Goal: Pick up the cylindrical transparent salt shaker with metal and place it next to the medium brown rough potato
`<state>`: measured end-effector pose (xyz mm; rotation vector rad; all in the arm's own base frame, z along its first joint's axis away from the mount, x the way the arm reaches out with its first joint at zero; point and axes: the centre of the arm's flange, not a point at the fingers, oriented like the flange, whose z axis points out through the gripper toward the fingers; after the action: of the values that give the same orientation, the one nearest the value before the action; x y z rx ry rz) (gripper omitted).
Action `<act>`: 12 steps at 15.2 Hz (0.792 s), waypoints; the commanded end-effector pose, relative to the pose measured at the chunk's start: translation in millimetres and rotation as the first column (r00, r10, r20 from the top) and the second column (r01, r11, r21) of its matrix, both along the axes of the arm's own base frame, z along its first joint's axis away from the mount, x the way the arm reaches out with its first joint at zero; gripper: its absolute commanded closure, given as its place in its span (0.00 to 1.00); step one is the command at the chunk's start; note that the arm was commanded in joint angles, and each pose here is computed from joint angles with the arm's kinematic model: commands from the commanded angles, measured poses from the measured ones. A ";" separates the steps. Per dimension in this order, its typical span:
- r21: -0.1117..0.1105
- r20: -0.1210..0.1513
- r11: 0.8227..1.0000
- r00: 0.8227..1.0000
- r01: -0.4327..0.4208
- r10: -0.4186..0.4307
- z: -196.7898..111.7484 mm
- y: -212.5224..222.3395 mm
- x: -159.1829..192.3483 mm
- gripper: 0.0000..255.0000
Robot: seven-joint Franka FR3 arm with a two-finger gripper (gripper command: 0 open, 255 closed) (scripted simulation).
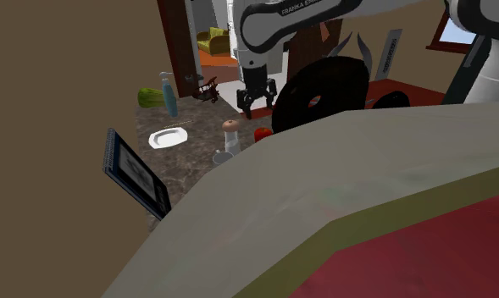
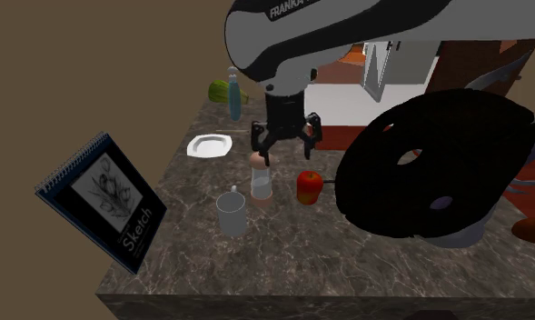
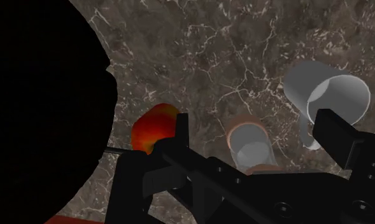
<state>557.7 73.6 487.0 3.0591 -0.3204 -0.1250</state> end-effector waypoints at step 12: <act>-0.061 -0.027 0.998 1.000 0.012 -0.014 -63.3 30.9 131.3 0.00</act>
<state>687.5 104.1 428.1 2.9938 -0.3356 -0.1549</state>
